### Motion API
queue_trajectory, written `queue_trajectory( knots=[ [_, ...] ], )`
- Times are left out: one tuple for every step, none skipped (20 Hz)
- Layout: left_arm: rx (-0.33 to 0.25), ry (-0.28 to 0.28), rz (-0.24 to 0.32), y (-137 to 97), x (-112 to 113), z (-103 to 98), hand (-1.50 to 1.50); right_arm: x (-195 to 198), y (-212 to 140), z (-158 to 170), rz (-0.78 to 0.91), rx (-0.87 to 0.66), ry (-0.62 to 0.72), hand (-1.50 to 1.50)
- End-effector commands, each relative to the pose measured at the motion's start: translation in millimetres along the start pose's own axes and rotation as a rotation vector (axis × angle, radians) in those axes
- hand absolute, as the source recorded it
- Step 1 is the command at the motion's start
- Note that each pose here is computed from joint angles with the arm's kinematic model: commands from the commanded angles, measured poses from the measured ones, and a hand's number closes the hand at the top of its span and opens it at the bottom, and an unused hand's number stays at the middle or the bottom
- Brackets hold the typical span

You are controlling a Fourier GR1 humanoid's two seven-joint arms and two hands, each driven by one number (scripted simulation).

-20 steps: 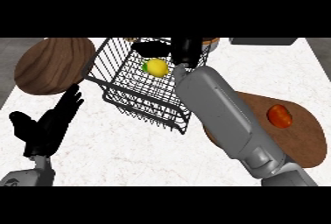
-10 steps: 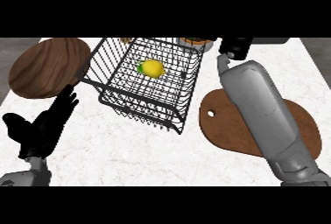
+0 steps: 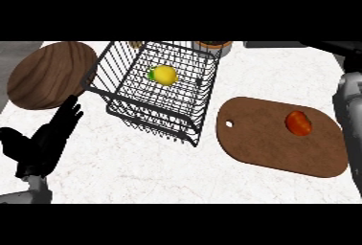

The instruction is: Pick the lemon from the cutting board and place it in the tiered basket

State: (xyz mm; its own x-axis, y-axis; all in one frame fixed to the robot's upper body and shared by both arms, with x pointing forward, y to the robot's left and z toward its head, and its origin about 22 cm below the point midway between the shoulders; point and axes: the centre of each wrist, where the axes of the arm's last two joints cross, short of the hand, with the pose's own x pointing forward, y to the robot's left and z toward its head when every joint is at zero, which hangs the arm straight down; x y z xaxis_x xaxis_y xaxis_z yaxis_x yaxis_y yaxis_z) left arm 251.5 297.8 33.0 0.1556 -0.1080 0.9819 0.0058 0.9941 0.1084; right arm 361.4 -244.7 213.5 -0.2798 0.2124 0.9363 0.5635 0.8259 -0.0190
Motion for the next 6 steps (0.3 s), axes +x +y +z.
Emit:
queue_trajectory(
  knots=[
    [-0.001, 0.000, -0.011, -2, -4, 4, 0.00, 14, -61, -9, 0.022, -0.006, -0.013, -1.50],
    [-0.002, 0.001, 0.015, -5, 6, -6, 0.00, -4, -80, -2, 0.004, -0.020, -0.020, -1.50],
    [-0.001, -0.023, -0.009, -10, 7, 11, 0.00, 13, -95, -10, 0.021, 0.000, -0.038, -1.50],
    [0.002, -0.011, 0.000, -16, 4, -6, 0.00, 9, -106, -21, 0.018, -0.013, -0.036, -1.50],
    [-0.008, -0.017, 0.010, -3, 14, 4, 0.00, -3, -107, -22, 0.023, -0.027, -0.037, -1.50],
    [-0.006, -0.018, 0.004, -15, -5, -5, 0.00, 10, -123, -24, 0.039, 0.005, -0.037, -1.50]
  ],
)
